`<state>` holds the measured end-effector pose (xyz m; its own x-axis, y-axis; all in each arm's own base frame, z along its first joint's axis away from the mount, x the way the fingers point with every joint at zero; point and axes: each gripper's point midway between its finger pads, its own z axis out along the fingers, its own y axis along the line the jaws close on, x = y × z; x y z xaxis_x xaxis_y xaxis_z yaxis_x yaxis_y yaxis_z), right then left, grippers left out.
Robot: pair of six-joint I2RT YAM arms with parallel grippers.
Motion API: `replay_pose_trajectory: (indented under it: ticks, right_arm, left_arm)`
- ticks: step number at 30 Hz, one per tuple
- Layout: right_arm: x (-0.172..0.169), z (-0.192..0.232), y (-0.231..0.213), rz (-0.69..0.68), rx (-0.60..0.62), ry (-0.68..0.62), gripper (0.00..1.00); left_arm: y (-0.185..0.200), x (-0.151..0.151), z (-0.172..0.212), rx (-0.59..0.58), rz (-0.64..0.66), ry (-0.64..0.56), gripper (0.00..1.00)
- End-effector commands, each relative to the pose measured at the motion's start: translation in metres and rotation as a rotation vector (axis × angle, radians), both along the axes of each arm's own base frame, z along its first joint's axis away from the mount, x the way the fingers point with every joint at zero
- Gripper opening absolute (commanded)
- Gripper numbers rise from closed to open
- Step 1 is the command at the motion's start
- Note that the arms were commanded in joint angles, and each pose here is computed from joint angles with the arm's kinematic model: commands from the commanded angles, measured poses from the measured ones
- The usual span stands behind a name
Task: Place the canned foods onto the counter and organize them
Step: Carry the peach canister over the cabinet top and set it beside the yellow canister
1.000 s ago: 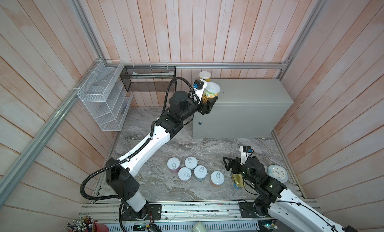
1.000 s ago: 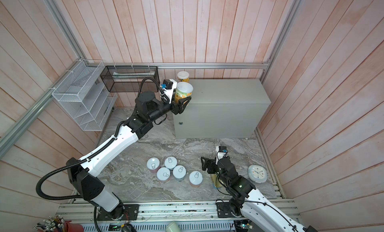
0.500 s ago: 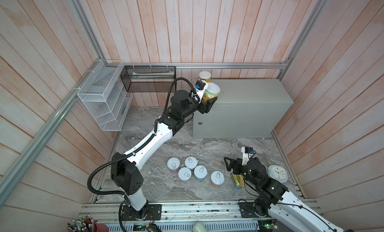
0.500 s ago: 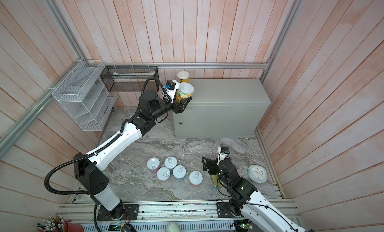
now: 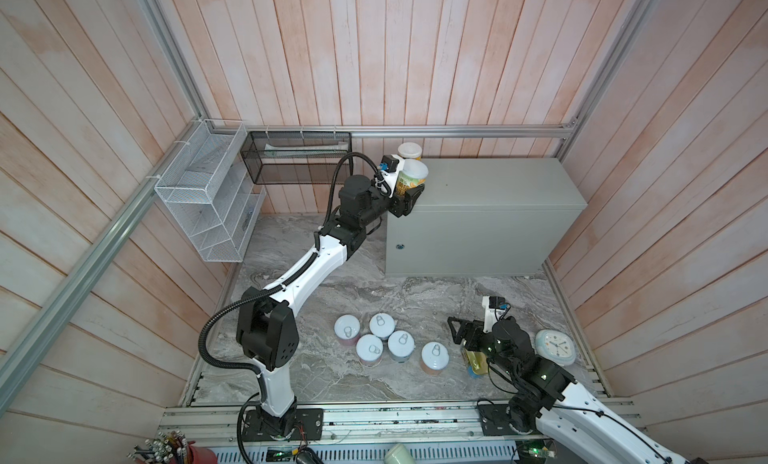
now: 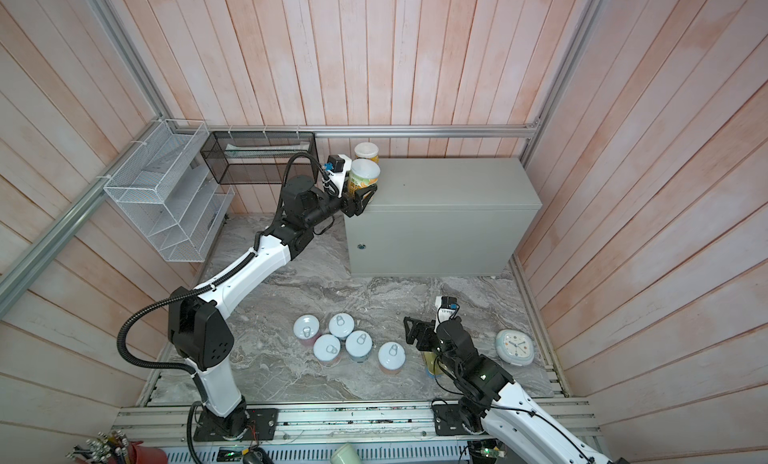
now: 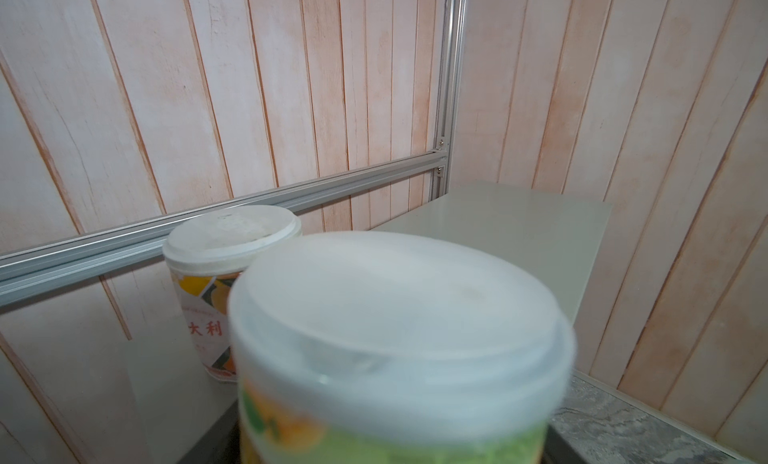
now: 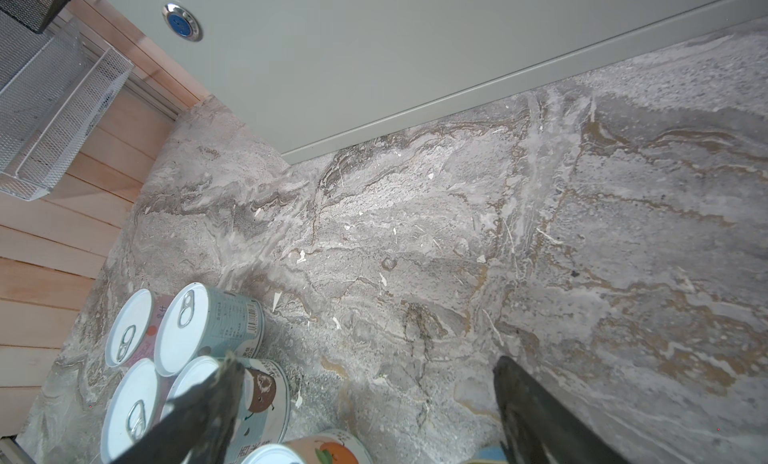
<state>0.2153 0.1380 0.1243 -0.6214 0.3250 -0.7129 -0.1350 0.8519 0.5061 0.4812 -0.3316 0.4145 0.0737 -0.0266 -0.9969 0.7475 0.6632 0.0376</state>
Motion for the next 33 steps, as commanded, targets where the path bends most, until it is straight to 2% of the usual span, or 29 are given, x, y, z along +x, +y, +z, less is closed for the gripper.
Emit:
replay_pose_trajectory:
  ticks: [1,8,10,11,12,13,22,33]
  right_arm:
    - [-0.002,-0.008,-0.003,-0.013,-0.004,0.026,0.94]
    - [-0.001,-0.007,-0.004,-0.023,0.000,0.025,0.94]
    - [-0.001,-0.007,-0.004,-0.027,-0.001,0.025,0.94]
    - [-0.001,-0.007,-0.004,-0.026,0.002,0.026,0.94]
    - [-0.001,-0.008,-0.004,-0.025,0.002,0.027,0.94]
    - [-0.002,-0.008,-0.003,-0.022,0.002,0.029,0.94]
    - [-0.002,-0.007,-0.002,-0.016,0.015,0.027,0.94]
    - [-0.005,-0.006,-0.001,0.002,0.024,0.013,0.94]
  left_arm:
    - [-0.003,0.001,0.027,-0.051,-0.047,-0.067,0.49]
    - [-0.015,0.017,0.013,-0.027,-0.067,-0.012,0.59]
    - [-0.016,0.019,0.011,-0.020,-0.066,0.001,0.72]
    - [-0.016,0.019,0.010,-0.019,-0.065,0.005,0.82]
    - [-0.015,0.018,0.009,-0.018,-0.060,0.002,0.96]
    - [-0.013,0.018,0.009,-0.019,-0.052,0.002,1.00]
    - [0.004,0.005,0.008,-0.059,-0.002,0.018,1.00]
    - [0.031,-0.019,0.009,-0.037,0.080,-0.002,1.00]
